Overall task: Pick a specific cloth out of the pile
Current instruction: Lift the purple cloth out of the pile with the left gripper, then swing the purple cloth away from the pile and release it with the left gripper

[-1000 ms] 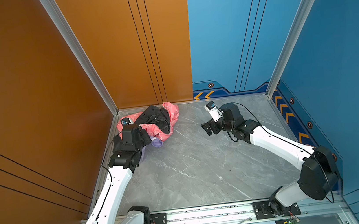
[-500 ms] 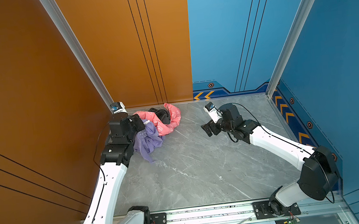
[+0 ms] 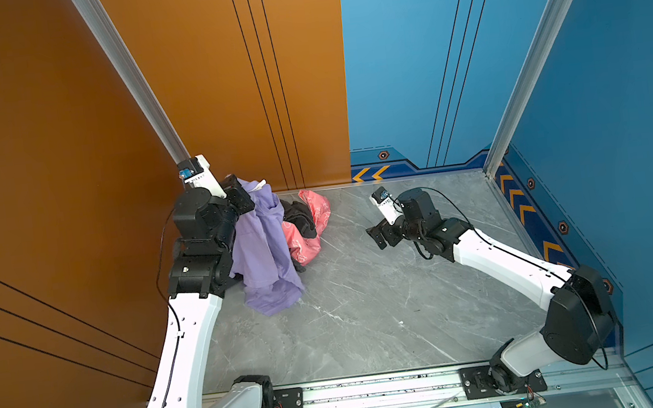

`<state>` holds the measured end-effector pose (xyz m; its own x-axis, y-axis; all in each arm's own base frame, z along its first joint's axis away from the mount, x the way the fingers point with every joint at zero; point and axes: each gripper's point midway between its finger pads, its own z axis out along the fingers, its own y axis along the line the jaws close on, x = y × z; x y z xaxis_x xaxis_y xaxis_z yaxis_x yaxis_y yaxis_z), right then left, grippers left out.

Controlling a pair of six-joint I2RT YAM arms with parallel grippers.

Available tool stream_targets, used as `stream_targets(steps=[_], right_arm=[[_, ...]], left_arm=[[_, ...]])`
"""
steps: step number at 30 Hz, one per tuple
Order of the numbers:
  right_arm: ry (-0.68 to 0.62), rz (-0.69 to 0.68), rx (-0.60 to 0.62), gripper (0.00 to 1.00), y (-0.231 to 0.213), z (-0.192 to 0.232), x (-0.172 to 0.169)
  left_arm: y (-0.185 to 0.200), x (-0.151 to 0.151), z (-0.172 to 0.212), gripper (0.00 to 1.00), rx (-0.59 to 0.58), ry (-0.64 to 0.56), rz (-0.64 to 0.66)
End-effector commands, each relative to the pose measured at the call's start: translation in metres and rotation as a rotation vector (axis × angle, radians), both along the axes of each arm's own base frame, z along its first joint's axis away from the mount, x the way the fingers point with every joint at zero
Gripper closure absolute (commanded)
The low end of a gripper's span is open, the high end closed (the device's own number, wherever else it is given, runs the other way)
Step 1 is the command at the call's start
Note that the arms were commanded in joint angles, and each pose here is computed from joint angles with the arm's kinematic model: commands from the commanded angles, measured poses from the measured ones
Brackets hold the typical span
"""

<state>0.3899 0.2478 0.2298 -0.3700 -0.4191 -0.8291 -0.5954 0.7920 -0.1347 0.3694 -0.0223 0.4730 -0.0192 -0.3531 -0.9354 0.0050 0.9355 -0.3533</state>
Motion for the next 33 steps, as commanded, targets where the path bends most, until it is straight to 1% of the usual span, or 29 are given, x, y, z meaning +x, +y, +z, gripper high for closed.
stream_targets(steps=[1, 5, 13, 17, 22, 25, 27, 30, 33], right_arm=[[-0.015, 0.002, -0.024, 0.00, 0.003, 0.006, 0.006], [-0.035, -0.013, -0.027, 0.00, 0.003, 0.012, 0.012], [-0.116, -0.044, -0.030, 0.00, -0.002, 0.037, 0.021], [-0.162, -0.123, -0.027, 0.00, -0.018, 0.058, 0.030], [-0.177, -0.247, 0.073, 0.00, -0.051, 0.091, 0.045], [-0.186, -0.305, 0.136, 0.00, -0.075, 0.110, 0.049], [-0.195, -0.331, 0.183, 0.00, -0.091, 0.122, 0.050], [-0.204, -0.382, 0.247, 0.00, -0.120, 0.136, 0.048], [-0.217, -0.461, 0.293, 0.00, -0.154, 0.145, 0.043]], left_arm=[[-0.010, -0.013, 0.073, 1.00, -0.003, -0.219, -0.071], [-0.027, -0.013, 0.100, 1.00, 0.008, -0.271, -0.175], [-0.077, -0.012, 0.150, 1.00, -0.012, -0.361, -0.450], [-0.105, -0.013, 0.171, 1.00, -0.051, -0.385, -0.600], [-0.143, -0.010, 0.189, 1.00, -0.103, -0.399, -0.768], [-0.170, -0.006, 0.190, 1.00, -0.126, -0.397, -0.839], [-0.194, 0.002, 0.180, 1.00, -0.135, -0.367, -0.881], [-0.231, 0.015, 0.157, 1.00, -0.136, -0.305, -0.924], [-0.272, 0.029, 0.125, 1.00, -0.132, -0.215, -0.958]])
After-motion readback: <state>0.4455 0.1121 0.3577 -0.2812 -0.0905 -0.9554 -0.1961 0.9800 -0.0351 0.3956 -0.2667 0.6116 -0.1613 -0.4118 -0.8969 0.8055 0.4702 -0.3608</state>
